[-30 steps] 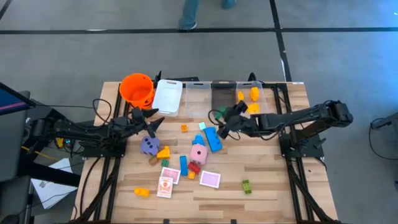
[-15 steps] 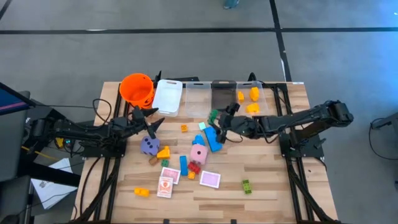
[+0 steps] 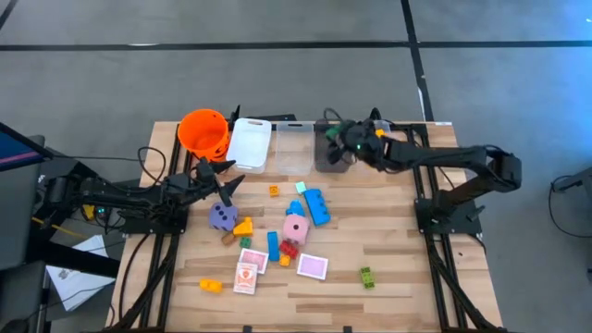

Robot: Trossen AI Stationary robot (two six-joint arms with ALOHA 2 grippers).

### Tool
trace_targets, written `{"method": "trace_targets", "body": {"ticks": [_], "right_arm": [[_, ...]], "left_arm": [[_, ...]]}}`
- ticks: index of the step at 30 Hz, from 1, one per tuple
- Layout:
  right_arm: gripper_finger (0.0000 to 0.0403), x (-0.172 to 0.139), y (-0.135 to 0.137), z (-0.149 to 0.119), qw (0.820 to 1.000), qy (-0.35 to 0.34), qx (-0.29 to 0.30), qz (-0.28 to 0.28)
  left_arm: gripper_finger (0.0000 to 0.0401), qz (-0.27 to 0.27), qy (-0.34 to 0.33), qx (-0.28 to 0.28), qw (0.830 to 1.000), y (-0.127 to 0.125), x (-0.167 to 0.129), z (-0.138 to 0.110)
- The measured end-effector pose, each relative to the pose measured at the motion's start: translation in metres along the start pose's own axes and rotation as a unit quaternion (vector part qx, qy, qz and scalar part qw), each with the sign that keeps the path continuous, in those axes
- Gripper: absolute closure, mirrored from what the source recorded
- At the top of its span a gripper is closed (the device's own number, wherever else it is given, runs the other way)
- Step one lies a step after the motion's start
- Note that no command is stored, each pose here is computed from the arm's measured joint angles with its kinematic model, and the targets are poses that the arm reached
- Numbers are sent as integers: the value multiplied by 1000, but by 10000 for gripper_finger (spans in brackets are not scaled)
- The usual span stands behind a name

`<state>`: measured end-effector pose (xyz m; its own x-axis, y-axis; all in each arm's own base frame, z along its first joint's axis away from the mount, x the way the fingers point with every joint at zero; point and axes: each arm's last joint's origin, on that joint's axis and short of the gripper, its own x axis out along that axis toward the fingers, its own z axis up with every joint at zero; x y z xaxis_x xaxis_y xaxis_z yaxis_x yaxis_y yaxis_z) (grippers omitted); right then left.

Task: Pick & Place Toys
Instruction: Put the small green game piece into the black bin, then put the small light green game piece into the black bin

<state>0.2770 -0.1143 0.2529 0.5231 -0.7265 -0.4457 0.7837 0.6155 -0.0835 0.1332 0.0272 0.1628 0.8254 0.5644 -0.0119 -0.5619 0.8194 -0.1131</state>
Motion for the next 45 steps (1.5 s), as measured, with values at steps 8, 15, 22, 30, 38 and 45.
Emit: {"method": "trace_targets", "body": {"ticks": [8,15,22,30,38,45], "right_arm": [[93,46,-3,-27,998,67,14,4],[82,63,9,-35,998,50,22,13],[43,43,14,-17,999,3,13,33],[7,42,9,-19,999,24,18,23],[4,41,6,-31,996,82,21,8],[5,15,47,-43,993,87,-46,72]], "left_arm": [[100,0,0,-51,999,0,0,0],[100,0,0,-74,997,0,0,0],[100,0,0,-75,997,0,0,0],[100,0,0,-75,997,0,0,0],[100,0,0,-75,997,0,0,0],[100,0,0,-75,997,0,0,0]]}}
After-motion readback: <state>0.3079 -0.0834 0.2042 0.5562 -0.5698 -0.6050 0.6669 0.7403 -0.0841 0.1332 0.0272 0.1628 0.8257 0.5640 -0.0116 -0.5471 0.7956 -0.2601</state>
